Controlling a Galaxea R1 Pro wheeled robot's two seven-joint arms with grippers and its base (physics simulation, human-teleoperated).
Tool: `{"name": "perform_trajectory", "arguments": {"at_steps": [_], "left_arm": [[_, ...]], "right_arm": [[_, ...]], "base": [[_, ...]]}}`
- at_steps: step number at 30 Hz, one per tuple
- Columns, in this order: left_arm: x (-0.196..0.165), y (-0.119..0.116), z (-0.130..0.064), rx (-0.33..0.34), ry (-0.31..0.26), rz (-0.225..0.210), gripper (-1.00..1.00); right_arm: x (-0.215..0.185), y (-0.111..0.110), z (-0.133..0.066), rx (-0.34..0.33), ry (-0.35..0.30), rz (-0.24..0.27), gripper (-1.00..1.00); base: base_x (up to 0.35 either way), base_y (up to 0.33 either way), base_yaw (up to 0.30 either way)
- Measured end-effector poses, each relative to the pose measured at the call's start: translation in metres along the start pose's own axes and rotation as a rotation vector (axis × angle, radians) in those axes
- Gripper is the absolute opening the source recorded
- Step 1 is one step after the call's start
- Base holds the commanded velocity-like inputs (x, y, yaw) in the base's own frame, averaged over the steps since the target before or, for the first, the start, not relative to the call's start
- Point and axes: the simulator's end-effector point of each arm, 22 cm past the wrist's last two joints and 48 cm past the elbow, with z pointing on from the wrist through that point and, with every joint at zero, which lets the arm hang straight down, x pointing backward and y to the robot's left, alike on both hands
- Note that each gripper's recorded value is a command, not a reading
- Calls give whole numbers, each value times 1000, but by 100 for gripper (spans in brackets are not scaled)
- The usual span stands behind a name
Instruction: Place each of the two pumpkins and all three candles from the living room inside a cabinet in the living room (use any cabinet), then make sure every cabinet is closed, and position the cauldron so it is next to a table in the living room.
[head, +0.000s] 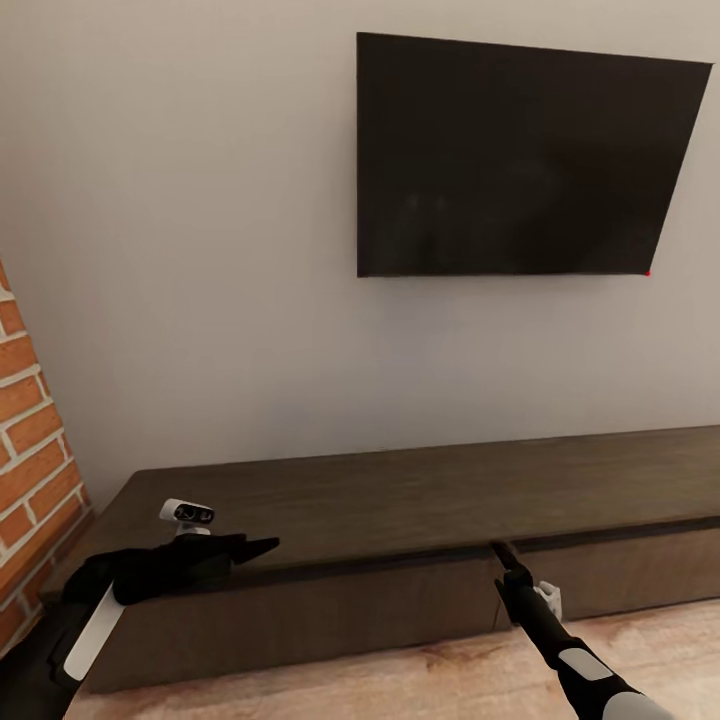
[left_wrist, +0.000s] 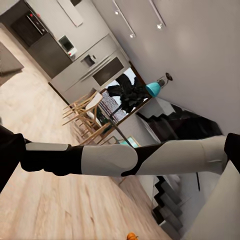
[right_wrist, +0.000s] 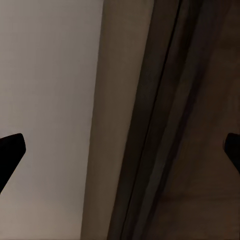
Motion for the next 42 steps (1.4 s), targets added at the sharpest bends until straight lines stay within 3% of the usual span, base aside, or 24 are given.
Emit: {"name": "perform_trajectory", "arguments": {"at_steps": [12,30,42], "left_arm": [[0,-1,-1,3,-5,-3,100],[6,32,-10,-15,-19,-72,100],[10,48,-14,-24,-25,-107,100]], "right_arm": [[-1,0,0,0,0,-1,100],[7,-43,1,72,11,11,100],[9,-51,1,48,17,17,100]], "base": [[22,0,0],[0,0,0],[0,0,0]]}}
